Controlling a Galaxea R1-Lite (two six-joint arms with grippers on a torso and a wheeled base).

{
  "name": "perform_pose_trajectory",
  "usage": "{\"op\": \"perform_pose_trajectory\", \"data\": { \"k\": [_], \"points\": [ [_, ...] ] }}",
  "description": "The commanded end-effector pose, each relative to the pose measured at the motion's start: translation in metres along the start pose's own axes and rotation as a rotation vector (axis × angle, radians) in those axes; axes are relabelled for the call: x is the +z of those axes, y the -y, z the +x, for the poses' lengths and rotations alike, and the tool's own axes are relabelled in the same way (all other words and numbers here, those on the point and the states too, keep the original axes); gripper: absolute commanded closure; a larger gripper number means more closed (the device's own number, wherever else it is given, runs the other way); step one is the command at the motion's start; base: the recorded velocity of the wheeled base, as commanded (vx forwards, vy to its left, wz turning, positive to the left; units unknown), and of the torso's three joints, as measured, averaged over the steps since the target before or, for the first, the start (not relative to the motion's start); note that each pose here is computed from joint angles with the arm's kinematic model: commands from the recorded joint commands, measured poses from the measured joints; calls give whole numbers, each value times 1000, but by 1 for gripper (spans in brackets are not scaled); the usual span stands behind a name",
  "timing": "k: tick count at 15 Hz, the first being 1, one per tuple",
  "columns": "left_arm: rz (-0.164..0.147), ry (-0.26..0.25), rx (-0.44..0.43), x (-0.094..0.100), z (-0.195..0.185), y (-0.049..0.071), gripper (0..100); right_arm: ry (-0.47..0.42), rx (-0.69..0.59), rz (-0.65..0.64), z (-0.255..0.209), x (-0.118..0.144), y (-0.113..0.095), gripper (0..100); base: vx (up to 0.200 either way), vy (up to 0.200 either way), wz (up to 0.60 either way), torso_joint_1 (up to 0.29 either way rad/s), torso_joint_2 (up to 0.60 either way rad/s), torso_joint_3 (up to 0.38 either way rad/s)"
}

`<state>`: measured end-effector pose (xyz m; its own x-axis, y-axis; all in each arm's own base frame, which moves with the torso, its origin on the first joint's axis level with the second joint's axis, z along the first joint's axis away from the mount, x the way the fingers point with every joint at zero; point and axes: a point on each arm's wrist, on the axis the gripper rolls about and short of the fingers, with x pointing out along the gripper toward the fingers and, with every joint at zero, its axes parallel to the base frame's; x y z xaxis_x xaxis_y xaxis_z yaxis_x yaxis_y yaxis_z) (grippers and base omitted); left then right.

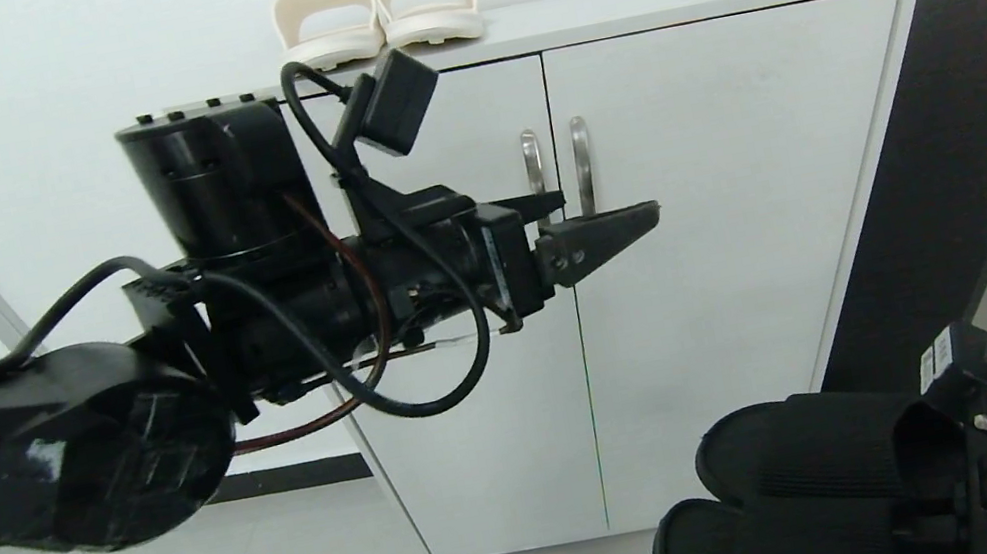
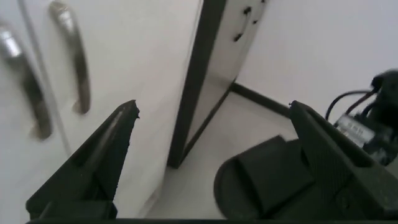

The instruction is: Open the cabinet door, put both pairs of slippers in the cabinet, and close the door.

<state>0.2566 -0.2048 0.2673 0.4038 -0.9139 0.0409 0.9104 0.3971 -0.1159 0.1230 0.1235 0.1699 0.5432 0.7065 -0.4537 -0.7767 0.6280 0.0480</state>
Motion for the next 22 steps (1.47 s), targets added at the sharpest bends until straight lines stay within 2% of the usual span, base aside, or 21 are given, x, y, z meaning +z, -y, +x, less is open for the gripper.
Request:
{"op": "perform_pose_trajectory", "data": {
  "k": [1,3,4,5,9,11,12,14,16,17,19,22],
  "points": [
    [-55,-7,-54,-3,22,-8,0,-2,1,0,0,0,0,100,0,0,0,0,0,0],
    [-158,0,-127,5,23,-7,0,3,1,-1,0,0,0,100,0,0,0,0,0,0],
    [-189,1,-139,8,23,-9,0,3,1,-1,0,0,0,100,0,0,0,0,0,0],
    [-196,1,-138,7,25,-10,0,1,1,-2,0,0,0,100,0,0,0,0,0,0],
    [-195,19,-80,10,29,-22,0,4,-1,0,0,1,0,100,0,0,0,0,0,0],
    [-204,-8,-51,11,28,-25,0,4,-3,1,0,1,1,100,0,0,0,0,0,0],
    [-194,4,-10,13,30,-27,0,3,-3,0,0,1,1,100,0,0,0,0,0,0],
    [-190,12,7,14,33,-30,0,4,-3,1,0,1,1,100,0,0,0,0,0,0],
    [-202,-5,30,14,35,-32,0,3,-3,0,0,0,1,100,0,0,0,0,0,0],
    [-202,-8,72,14,39,-35,0,1,-3,0,0,0,1,100,0,0,0,0,0,0],
    [-168,-4,129,10,48,-43,0,-2,-3,0,0,0,1,100,0,0,0,0,0,0],
    [-157,-18,178,0,53,-53,0,-3,-3,0,1,-1,1,100,0,0,0,0,0,0]
  ]
}}
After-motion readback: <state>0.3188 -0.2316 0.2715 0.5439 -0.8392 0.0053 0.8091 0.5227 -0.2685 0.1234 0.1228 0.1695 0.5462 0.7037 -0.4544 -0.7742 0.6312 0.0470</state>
